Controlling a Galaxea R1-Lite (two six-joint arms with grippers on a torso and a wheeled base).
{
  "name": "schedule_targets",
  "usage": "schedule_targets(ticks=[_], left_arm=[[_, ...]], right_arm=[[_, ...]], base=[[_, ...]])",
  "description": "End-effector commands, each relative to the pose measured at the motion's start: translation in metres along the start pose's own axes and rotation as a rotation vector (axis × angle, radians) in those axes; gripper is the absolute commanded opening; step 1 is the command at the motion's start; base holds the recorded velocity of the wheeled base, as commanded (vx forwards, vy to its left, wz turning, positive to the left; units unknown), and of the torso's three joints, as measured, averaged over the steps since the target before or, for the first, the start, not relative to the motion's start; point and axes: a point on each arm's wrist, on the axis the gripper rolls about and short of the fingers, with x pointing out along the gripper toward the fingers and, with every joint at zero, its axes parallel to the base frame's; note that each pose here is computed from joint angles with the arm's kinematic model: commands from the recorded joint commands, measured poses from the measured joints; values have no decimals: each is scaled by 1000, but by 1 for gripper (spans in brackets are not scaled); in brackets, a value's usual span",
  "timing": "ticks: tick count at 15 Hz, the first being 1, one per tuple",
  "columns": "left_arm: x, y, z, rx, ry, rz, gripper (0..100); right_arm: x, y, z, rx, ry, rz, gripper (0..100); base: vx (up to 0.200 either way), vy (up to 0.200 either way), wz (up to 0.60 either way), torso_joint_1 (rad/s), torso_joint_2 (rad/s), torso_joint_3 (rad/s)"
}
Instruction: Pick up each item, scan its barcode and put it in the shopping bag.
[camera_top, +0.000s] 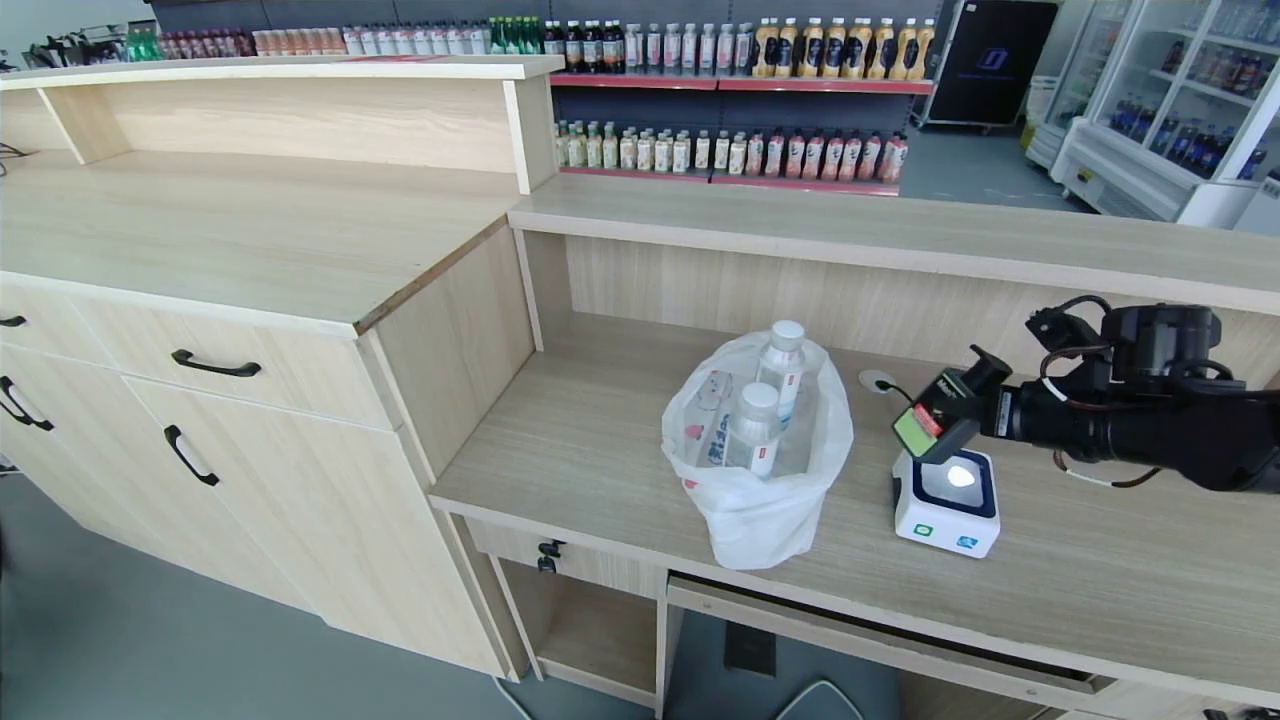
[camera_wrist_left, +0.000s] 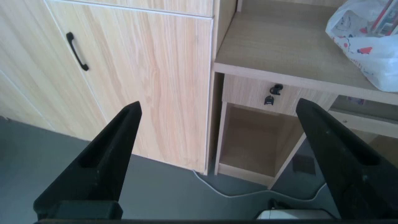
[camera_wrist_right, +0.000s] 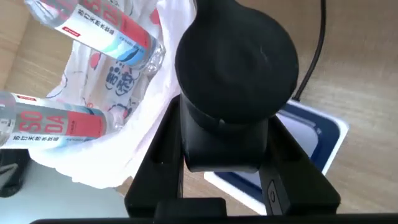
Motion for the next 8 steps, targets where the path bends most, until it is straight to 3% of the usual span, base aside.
schedule_targets(ticks=[1, 2, 3, 4, 7, 8], left_arm=[[0, 0, 0, 0, -1, 0, 100], [0, 0, 0, 0, -1, 0, 100], [0, 0, 0, 0, -1, 0, 100], [0, 0, 0, 0, -1, 0, 100], [0, 0, 0, 0, 1, 0, 100], [0, 0, 0, 0, -1, 0, 100]], right_arm=[[-28, 15, 12, -234, -80, 1, 0], [-36, 18, 12, -353, -95, -10, 0], [-60, 18, 8, -609, -134, -65, 0], [-73, 16, 3, -724, -133, -98, 0], [-87, 22, -5, -894, -121, -116, 0], [-88, 25, -6, -895, -124, -100, 0]], base=[[0, 0, 0, 0, 0, 0], [0, 0, 0, 0, 0, 0], [0, 0, 0, 0, 0, 0], [0, 0, 0, 0, 0, 0], [0, 0, 0, 0, 0, 0], [0, 0, 600, 7, 7, -2]])
